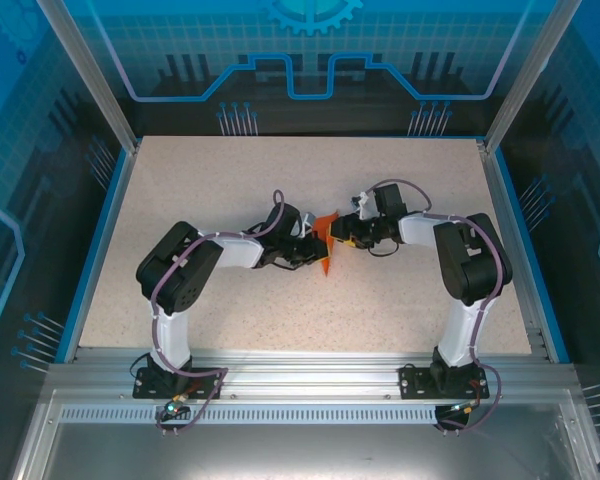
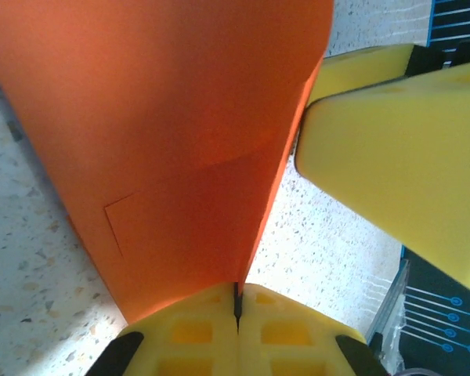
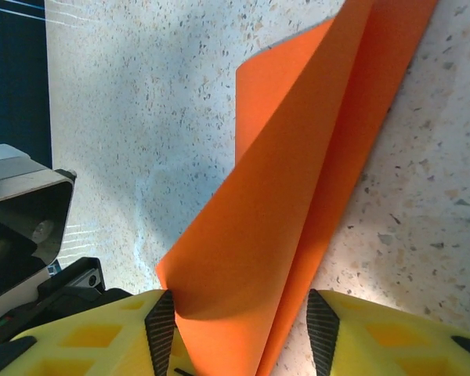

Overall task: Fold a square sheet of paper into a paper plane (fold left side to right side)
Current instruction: Fold the wing for the fifth time at the center of the table.

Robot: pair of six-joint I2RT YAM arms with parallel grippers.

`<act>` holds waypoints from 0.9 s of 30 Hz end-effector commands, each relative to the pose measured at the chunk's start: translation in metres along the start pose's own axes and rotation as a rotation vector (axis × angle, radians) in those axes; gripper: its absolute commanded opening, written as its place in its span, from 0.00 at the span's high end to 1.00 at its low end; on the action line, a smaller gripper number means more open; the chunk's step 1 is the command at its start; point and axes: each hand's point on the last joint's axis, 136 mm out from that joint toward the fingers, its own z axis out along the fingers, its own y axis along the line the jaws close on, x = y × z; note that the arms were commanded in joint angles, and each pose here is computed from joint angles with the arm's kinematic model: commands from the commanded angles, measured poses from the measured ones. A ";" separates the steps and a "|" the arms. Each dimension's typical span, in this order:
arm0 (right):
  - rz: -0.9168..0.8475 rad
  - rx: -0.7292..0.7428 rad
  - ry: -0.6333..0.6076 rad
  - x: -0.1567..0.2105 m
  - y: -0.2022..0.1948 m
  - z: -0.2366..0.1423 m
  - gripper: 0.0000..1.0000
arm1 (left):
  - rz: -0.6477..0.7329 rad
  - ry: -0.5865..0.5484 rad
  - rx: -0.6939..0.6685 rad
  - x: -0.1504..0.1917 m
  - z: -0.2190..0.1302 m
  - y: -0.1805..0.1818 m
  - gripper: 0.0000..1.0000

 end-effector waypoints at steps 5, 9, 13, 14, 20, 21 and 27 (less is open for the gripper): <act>-0.010 -0.004 -0.036 -0.007 0.004 -0.017 0.40 | -0.032 -0.033 0.051 -0.008 -0.014 -0.002 1.00; -0.015 -0.017 -0.038 -0.009 0.008 -0.017 0.38 | -0.037 -0.037 0.051 -0.009 -0.018 0.001 1.00; -0.016 -0.029 -0.045 -0.014 0.011 -0.016 0.33 | -0.041 -0.045 0.056 -0.009 -0.021 0.004 1.00; -0.014 -0.033 -0.049 -0.016 0.012 -0.015 0.31 | -0.044 -0.046 0.053 -0.009 -0.022 0.005 1.00; -0.027 -0.055 -0.047 -0.026 0.026 -0.005 0.21 | -0.051 -0.048 0.056 -0.009 -0.023 0.008 1.00; -0.025 -0.053 -0.047 -0.028 0.026 -0.003 0.19 | -0.053 -0.048 0.056 -0.010 -0.023 0.009 1.00; -0.004 -0.040 -0.040 -0.040 0.031 0.009 0.05 | -0.049 -0.045 0.051 -0.009 -0.023 0.010 1.00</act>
